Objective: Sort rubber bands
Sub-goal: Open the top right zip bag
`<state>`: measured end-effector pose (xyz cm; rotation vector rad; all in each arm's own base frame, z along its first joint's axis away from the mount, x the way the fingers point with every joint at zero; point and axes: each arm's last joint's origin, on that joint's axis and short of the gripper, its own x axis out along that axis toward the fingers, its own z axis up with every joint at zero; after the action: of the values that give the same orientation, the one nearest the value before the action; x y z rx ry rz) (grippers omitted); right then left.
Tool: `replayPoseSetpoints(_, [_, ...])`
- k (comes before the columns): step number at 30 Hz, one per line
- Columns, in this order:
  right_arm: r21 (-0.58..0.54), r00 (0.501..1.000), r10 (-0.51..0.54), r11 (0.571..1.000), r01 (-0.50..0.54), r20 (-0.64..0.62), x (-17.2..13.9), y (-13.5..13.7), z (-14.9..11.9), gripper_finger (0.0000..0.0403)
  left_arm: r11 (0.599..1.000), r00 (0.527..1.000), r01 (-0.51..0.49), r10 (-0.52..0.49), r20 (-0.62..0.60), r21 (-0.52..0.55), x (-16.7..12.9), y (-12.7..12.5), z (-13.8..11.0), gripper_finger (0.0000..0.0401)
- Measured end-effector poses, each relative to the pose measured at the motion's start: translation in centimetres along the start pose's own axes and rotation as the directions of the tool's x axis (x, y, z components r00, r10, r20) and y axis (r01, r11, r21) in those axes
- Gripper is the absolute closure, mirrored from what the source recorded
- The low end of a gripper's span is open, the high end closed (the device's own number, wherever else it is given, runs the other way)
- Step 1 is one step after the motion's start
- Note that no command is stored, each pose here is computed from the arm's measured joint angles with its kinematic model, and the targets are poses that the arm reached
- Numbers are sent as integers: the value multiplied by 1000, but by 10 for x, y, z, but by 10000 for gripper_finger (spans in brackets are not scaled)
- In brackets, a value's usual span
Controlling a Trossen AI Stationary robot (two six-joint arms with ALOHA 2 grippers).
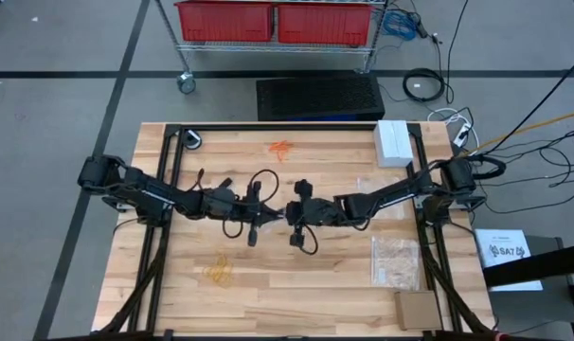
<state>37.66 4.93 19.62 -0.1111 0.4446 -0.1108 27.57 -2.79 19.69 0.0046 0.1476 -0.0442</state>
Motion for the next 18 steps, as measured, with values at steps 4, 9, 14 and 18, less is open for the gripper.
replayPoseSetpoints(4, [46,997,22,999,-25,75,-1,-4,-12,403,998,999,-49,49,-6,26,0,-4,-1,401])
replayPoseSetpoints(9, [107,986,47,992,-65,163,-5,-10,-30,403,985,987,-163,163,9,49,-9,-9,-4,401])
replayPoseSetpoints(14, [155,991,17,987,-38,133,-2,-13,-37,399,984,982,-177,174,75,22,-18,-9,-9,401])
replayPoseSetpoints(18, [172,993,-2,985,-18,114,10,-17,-39,370,990,984,-139,139,110,-6,-24,-9,-14,401])
